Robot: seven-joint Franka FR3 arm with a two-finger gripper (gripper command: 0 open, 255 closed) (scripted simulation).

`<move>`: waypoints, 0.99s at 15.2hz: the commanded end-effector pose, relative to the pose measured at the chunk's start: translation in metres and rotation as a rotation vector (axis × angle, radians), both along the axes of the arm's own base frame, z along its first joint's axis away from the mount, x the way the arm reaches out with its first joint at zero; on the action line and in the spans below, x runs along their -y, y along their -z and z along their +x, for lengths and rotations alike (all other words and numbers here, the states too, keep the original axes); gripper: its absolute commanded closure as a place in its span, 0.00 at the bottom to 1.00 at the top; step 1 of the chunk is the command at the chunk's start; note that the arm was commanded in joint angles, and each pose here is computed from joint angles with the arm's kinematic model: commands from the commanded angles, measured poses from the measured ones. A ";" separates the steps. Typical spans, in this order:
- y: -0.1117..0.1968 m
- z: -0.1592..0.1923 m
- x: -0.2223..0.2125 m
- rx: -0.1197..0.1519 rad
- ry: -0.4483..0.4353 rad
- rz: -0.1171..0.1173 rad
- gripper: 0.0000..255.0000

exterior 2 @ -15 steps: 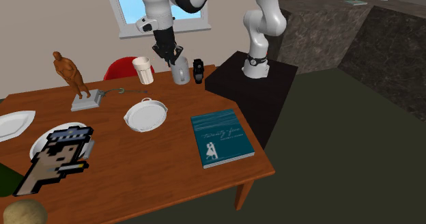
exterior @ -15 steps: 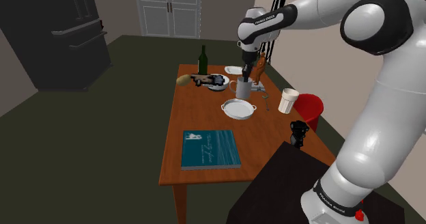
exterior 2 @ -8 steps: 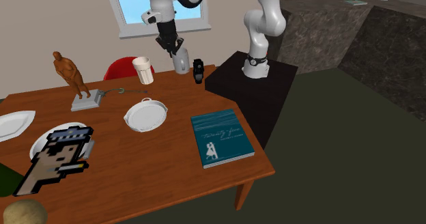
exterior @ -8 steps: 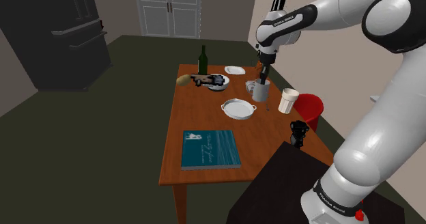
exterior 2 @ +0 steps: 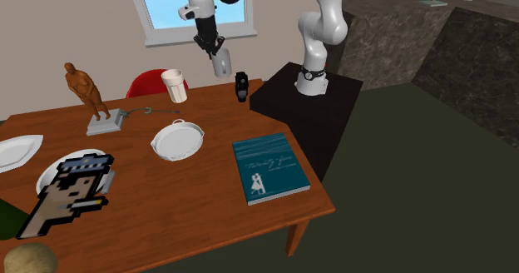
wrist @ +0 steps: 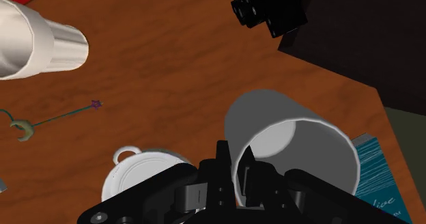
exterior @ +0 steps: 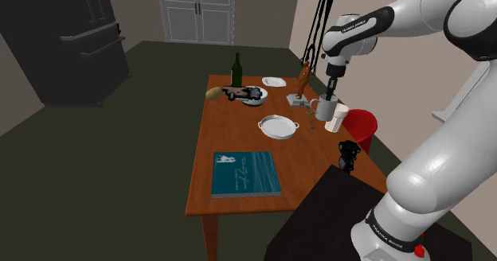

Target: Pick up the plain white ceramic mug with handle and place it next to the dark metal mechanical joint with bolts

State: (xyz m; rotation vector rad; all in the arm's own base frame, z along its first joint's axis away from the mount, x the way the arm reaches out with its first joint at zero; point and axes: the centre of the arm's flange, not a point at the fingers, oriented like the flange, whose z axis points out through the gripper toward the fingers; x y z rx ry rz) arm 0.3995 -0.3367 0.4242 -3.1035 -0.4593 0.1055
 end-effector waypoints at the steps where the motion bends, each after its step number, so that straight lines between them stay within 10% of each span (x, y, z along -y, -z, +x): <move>1: 0.008 -0.004 0.004 0.000 -0.002 0.000 1.00; 15: 0.082 -0.004 0.004 0.000 -0.002 0.000 1.00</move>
